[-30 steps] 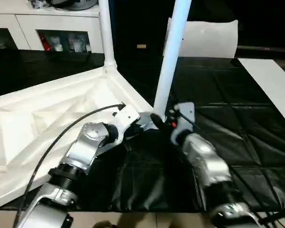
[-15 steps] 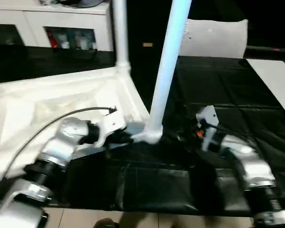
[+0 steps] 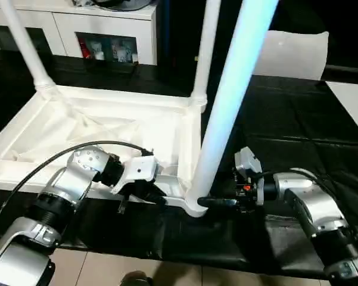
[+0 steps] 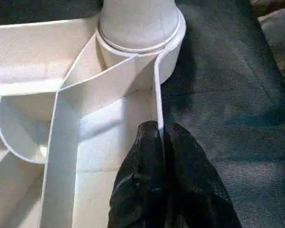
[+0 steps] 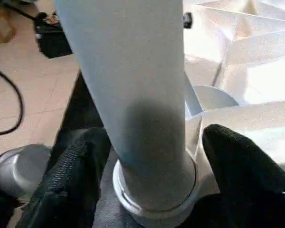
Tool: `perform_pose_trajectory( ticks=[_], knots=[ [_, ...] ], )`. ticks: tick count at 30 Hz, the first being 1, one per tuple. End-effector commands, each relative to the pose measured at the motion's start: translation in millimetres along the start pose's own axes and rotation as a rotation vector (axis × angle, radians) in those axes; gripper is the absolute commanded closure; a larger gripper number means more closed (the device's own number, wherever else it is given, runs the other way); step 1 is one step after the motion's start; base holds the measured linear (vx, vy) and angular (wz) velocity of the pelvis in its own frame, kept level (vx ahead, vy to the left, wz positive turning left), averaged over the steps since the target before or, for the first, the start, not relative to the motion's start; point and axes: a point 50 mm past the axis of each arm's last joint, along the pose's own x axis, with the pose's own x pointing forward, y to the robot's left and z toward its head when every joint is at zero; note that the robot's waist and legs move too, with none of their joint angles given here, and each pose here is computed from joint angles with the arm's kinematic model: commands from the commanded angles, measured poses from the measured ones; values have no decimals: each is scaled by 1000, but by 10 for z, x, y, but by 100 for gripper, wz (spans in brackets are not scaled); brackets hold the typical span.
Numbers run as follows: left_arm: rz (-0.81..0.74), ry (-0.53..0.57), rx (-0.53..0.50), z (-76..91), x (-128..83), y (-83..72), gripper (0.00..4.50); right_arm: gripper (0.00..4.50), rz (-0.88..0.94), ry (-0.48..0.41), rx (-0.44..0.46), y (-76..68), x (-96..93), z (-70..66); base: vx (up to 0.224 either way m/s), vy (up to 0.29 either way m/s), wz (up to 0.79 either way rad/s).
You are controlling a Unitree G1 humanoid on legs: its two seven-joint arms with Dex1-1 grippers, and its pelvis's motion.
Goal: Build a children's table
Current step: Rotate leg to tighten
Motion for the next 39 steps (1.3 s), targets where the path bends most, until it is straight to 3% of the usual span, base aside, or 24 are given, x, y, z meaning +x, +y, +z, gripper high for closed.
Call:
perform_pose_trajectory(
  ticks=[1, 12, 21, 28, 29, 31, 32, 35, 39],
  knots=[
    [-83, 18, 71, 92, 77, -1, 450, 137, 37, 14, 7, -1, 2, 14, 0, 0, 0],
    [-94, 22, 75, 77, 83, -2, 450, 238, 85, 30, 48, 16, 38, -28, 0, 0, 0],
    [-76, 20, 58, 45, 84, 0, 450, 249, 107, 21, 83, 50, 90, -53, 0, 0, 0],
    [139, -68, -24, 77, 135, 142, 450, 249, -33, -37, 134, 73, 219, -123, 0, 0, 0],
    [229, -71, -79, 66, 178, 206, 450, 249, -147, -53, 165, 48, 324, -170, 0, 0, 0],
    [262, -75, -114, 59, 201, 230, 450, 250, -199, -59, 188, 32, 377, -190, 0, 0, 0],
    [327, -112, -179, 80, 256, 282, 450, 250, -300, -82, 248, -16, 488, -209, 0, 0, 0],
    [456, -130, -267, 140, 357, 407, 450, 250, -421, -116, 333, -78, 691, -187, 0, 0, 0],
    [579, -136, -314, 201, 433, 512, 450, 250, -532, -95, 369, -135, 841, -193, 0, 0, 0]
  ],
)
